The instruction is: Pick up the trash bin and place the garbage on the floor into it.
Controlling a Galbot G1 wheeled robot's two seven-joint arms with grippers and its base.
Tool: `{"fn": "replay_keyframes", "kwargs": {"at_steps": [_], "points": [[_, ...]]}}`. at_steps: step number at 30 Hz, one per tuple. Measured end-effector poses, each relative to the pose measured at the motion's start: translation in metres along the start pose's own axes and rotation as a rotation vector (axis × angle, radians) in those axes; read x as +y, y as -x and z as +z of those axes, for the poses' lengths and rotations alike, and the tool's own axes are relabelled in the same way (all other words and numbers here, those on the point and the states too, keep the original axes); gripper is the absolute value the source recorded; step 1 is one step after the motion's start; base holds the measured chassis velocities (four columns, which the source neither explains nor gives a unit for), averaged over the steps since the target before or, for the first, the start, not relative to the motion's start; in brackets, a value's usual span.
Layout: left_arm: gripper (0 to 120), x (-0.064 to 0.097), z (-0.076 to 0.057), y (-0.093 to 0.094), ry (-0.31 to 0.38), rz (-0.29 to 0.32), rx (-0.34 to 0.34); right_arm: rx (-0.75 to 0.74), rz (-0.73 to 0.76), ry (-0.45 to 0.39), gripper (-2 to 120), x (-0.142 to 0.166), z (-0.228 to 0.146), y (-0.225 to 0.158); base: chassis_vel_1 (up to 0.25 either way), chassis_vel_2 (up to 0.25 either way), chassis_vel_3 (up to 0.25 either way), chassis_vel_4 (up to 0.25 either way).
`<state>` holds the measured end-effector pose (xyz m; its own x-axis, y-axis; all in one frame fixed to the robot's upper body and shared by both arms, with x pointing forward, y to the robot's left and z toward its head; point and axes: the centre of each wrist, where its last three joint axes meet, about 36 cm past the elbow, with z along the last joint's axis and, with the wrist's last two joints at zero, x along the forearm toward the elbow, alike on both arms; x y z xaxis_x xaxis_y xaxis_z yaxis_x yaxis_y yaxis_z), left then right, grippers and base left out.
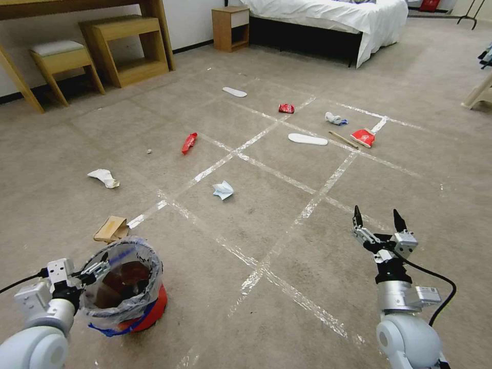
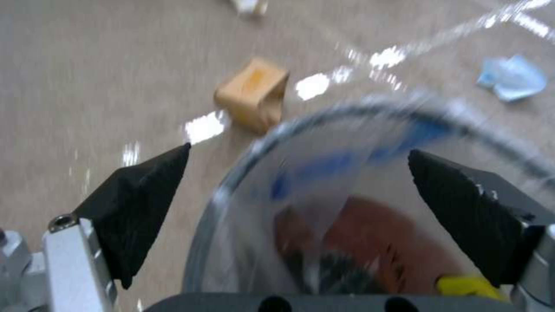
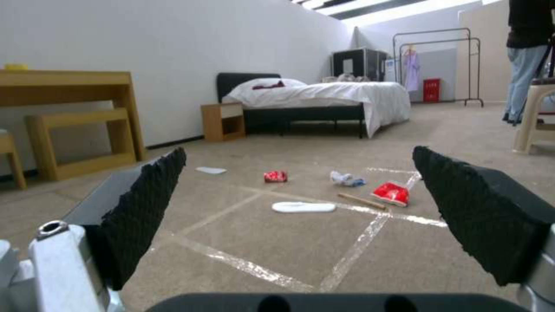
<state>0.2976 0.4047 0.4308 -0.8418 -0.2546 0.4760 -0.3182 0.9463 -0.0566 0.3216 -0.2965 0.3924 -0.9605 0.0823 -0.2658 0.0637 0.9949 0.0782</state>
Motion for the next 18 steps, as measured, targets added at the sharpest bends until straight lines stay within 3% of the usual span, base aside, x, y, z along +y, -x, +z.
{"fn": "replay_keyframes", "kwargs": {"at_steps": [10,15,18], "points": [[99,0.018,-0.016,0.015,-0.026,-0.007,0.168,0.002,0.018,-0.003,100,-0.002,-0.001,-0.002,0.0,0.0,0.0,0.0],[99,0.02,-0.021,0.016,-0.018,-0.011,0.192,0.004,0.021,-0.008,100,-0.002,0.0,-0.002,0.0,0.0,0.0,0.0],[98,0.023,-0.025,0.02,-0.024,-0.015,0.245,0.009,0.025,-0.014,100,-0.002,0.001,-0.003,0.0,0.0,0.0,0.0]]}}
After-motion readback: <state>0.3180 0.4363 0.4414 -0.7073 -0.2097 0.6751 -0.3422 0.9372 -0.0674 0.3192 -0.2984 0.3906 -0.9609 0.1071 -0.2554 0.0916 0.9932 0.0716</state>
